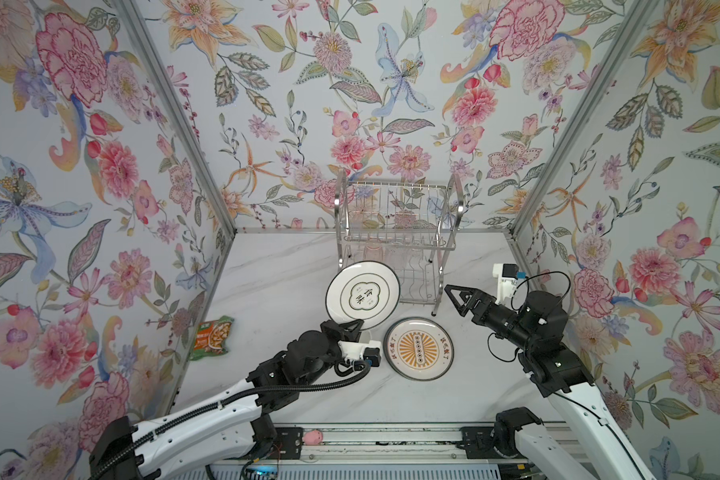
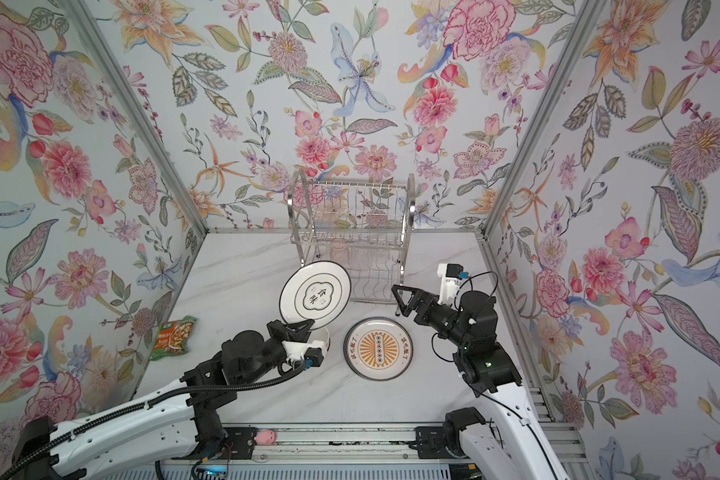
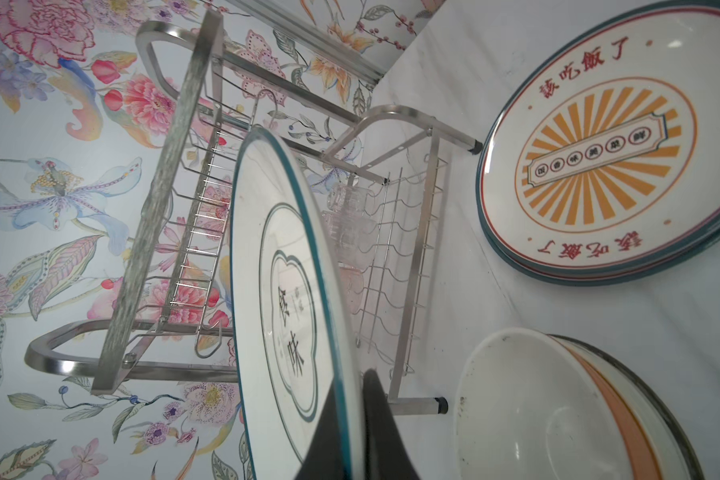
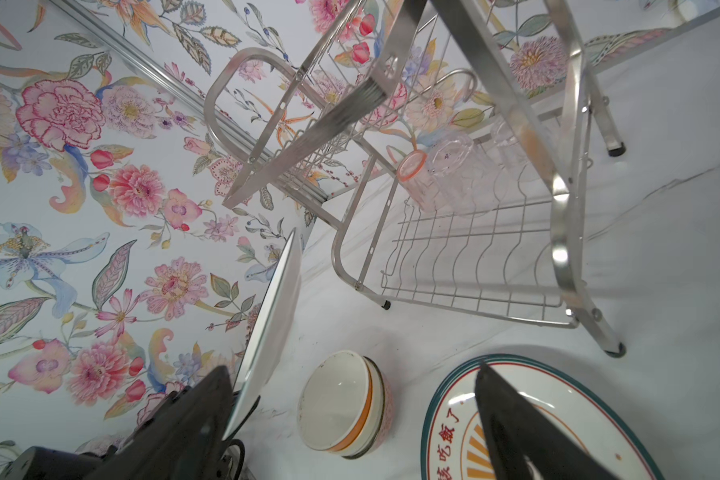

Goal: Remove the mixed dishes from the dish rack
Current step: 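Swing the white plate toward the right gripper while the right gripper reaches to it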

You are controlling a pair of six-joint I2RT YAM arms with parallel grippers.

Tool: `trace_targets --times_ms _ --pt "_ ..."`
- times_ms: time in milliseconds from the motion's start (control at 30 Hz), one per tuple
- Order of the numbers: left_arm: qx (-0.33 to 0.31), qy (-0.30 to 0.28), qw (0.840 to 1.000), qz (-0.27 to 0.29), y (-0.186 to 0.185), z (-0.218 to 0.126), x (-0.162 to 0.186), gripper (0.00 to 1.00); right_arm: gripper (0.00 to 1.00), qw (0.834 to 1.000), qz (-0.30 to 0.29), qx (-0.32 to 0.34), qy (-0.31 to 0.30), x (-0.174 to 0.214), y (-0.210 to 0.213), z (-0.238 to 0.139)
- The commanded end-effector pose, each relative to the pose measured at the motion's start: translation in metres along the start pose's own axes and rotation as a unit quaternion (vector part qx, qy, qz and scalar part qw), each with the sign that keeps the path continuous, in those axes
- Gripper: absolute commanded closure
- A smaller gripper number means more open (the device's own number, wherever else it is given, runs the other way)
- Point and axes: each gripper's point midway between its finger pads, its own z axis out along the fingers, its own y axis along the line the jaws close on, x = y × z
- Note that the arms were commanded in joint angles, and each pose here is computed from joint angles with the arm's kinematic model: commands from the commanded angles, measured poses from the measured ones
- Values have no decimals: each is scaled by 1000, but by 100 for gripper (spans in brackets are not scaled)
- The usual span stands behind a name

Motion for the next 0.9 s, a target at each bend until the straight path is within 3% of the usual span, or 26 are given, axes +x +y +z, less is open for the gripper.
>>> trace_targets --times_ms 0,300,867 --pt "-44 -21 998 43 19 4 -16 100 9 1000 1 -6 23 8 10 2" --pt "-34 -59 991 111 1 24 -38 100 17 996 19 40 83 40 -11 27" --pt "-24 -114 984 134 -15 51 -70 100 48 985 64 83 140 68 -43 59"
